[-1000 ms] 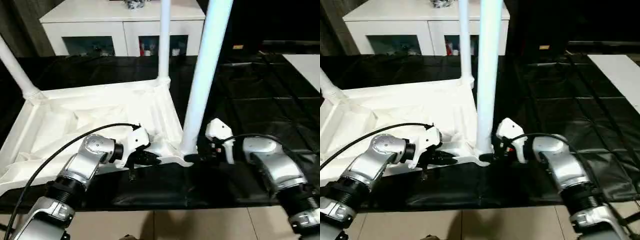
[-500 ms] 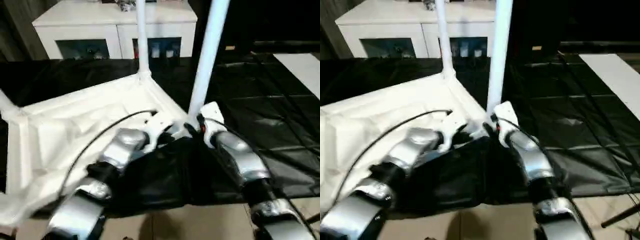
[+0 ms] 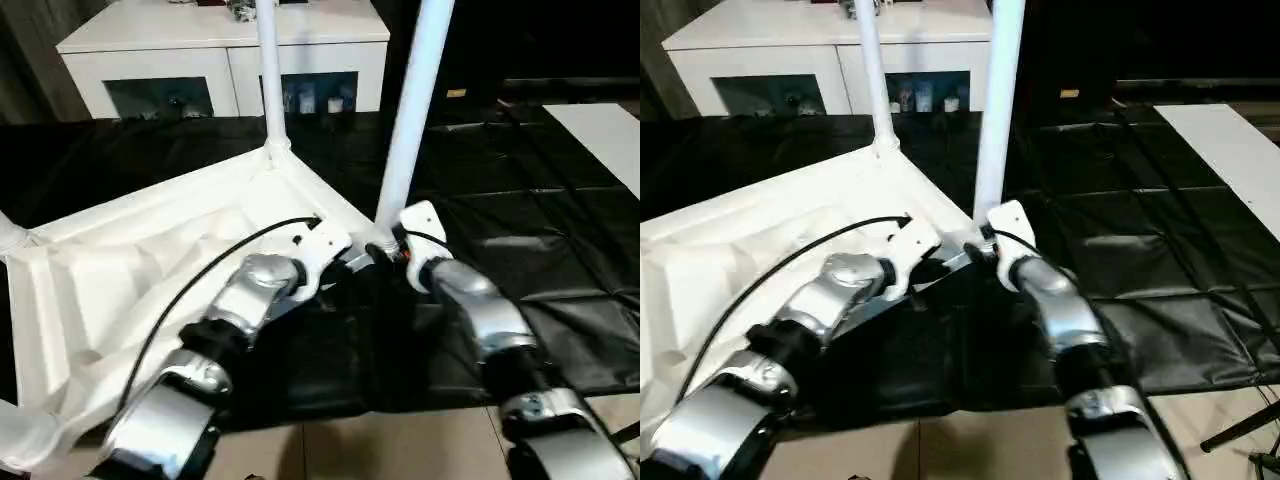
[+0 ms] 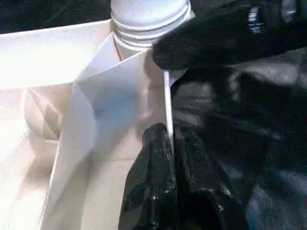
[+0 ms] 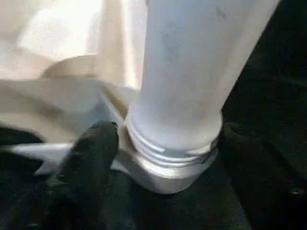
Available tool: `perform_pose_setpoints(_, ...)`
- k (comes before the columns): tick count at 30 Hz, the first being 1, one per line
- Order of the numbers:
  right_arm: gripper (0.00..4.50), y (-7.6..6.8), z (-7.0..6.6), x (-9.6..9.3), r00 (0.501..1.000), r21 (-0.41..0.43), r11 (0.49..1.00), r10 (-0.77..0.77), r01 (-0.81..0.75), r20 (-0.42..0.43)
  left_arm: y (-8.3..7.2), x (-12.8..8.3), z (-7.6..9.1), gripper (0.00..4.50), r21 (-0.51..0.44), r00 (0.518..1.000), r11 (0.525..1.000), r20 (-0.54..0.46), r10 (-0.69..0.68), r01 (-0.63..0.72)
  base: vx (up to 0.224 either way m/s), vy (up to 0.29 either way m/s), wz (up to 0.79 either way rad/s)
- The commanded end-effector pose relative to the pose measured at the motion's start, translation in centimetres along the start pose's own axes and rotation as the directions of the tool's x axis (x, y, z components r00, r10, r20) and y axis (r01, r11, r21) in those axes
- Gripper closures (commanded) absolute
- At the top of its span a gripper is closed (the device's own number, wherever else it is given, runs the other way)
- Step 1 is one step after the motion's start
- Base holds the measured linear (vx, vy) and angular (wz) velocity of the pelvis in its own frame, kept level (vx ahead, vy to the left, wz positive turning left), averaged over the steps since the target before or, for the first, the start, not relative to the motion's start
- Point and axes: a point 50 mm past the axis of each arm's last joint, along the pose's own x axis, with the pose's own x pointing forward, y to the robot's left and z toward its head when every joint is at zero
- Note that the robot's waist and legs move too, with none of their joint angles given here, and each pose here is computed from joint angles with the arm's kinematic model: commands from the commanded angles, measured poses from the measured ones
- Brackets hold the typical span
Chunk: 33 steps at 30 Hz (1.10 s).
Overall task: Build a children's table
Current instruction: Rotate leg to tighten
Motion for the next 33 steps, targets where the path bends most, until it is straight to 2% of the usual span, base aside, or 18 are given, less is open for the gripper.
perform_pose_setpoints(1, 0.76, 1.2, 0.0, -0.5, 0.981, -0.070, 0.978, 0.196, -0.195, 0.007, -1.4, -0.5, -1.2, 4.50, 0.029, 0.988, 0.988, 0.016, -0.154, 0.153, 0.000, 0.000, 0.00)
perform_pose_setpoints(2, 0.76, 1.1, -0.1, -1.5, 0.952, -0.127, 0.944, 0.305, -0.304, -0.009, -1.7, -1.4, -1.9, 4.50, 0.055, 0.974, 0.973, 0.017, -0.226, 0.224, 0.000, 0.000, 0.00)
perform_pose_setpoints(4, 0.76, 0.8, 0.0, -2.6, 0.923, -0.162, 0.910, 0.385, -0.382, -0.015, -2.0, -2.2, -2.2, 4.50, 0.080, 0.956, 0.954, 0.032, -0.291, 0.288, 0.000, 0.000, 0.00)
perform_pose_setpoints(8, 0.76, 0.3, 0.3, -4.0, 0.882, -0.212, 0.859, 0.471, -0.466, -0.027, -2.3, -4.3, -3.1, 4.50, 0.098, 0.915, 0.912, 0.022, -0.403, 0.399, 0.000, 0.000, 0.00)
perform_pose_setpoints(10, 0.76, 0.2, 0.3, -4.6, 0.853, -0.226, 0.827, 0.519, -0.515, -0.046, -2.1, -5.1, -3.4, 4.50, 0.103, 0.908, 0.904, 0.003, -0.418, 0.416, 0.000, 0.000, 0.00)
perform_pose_setpoints(12, 0.76, 0.2, 0.3, -4.8, 0.845, -0.231, 0.817, 0.532, -0.529, -0.056, -1.9, -5.3, -3.4, 4.50, 0.102, 0.912, 0.907, -0.002, -0.410, 0.408, 0.000, 0.000, 0.00)
perform_pose_setpoints(16, 0.76, 0.2, -0.3, -5.4, 0.799, -0.244, 0.762, 0.588, -0.600, -0.127, -1.4, -6.0, -3.4, 4.50, 0.100, 0.914, 0.909, -0.007, -0.407, 0.405, 0.000, 0.000, 0.00)
perform_pose_setpoints(21, 0.76, 0.3, -0.7, -5.4, 0.786, -0.256, 0.744, 0.597, -0.617, -0.161, -1.3, -6.3, -3.3, 4.50, 0.101, 0.913, 0.908, -0.006, -0.407, 0.406, 0.000, 0.000, 0.00)
perform_pose_setpoints(33, 0.76, 0.1, -0.2, -5.3, 0.794, -0.245, 0.757, 0.596, -0.606, -0.123, -1.4, -6.2, -3.1, 4.50, 0.097, 0.913, 0.909, 0.006, -0.408, 0.406, 0.000, 0.000, 0.00)
